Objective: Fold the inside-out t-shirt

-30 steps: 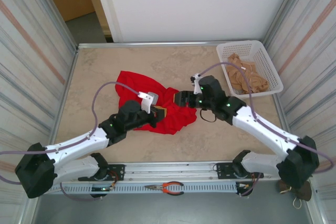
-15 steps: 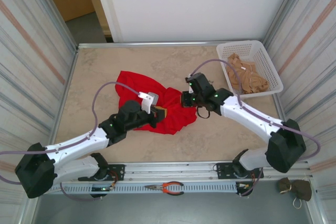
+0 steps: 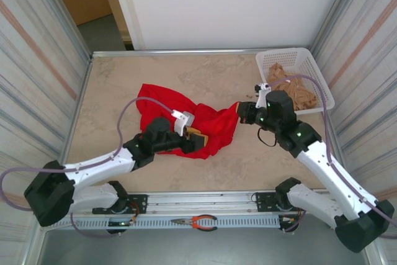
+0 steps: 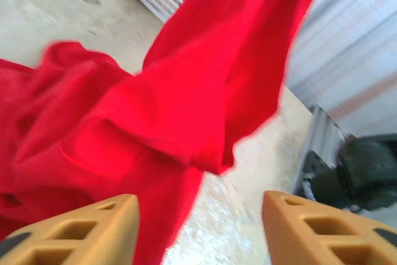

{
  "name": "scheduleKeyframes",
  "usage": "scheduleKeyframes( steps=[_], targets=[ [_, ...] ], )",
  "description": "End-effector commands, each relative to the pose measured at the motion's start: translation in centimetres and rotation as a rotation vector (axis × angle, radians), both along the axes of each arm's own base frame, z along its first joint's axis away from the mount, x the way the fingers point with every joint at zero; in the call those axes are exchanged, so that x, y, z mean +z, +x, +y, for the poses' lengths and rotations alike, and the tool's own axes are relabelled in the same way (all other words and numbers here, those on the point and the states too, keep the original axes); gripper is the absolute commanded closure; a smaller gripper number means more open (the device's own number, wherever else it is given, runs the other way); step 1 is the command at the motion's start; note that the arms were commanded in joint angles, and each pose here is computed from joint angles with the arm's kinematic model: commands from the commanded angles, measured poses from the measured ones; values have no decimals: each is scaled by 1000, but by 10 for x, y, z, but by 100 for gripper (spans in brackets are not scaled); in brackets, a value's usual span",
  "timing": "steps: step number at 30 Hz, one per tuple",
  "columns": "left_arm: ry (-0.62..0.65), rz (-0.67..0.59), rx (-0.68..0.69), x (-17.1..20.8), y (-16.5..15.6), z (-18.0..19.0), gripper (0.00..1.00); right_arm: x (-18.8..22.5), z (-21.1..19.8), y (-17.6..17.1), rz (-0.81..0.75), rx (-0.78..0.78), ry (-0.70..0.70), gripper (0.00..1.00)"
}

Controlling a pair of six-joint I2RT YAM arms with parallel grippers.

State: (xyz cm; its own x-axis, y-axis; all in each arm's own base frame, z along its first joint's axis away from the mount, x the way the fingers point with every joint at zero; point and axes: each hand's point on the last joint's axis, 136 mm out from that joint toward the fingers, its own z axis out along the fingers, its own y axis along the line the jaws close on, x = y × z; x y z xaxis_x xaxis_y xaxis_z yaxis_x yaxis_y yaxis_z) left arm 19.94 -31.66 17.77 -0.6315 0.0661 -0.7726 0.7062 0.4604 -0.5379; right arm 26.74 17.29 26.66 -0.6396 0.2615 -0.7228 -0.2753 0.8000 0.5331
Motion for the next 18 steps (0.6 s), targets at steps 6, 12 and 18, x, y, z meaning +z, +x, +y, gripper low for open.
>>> scheduleKeyframes(
  steps=[6,12,18],
  targets=[
    [-42,0,29,22,2,5,35,-15,-34,-12,-2,-39,76,100],
    [40,21,126,8,15,19,35,-53,-47,-21,63,-56,49,100],
    [100,24,265,-4,25,48,35,-145,-98,-39,337,-271,-163,47]
  ],
)
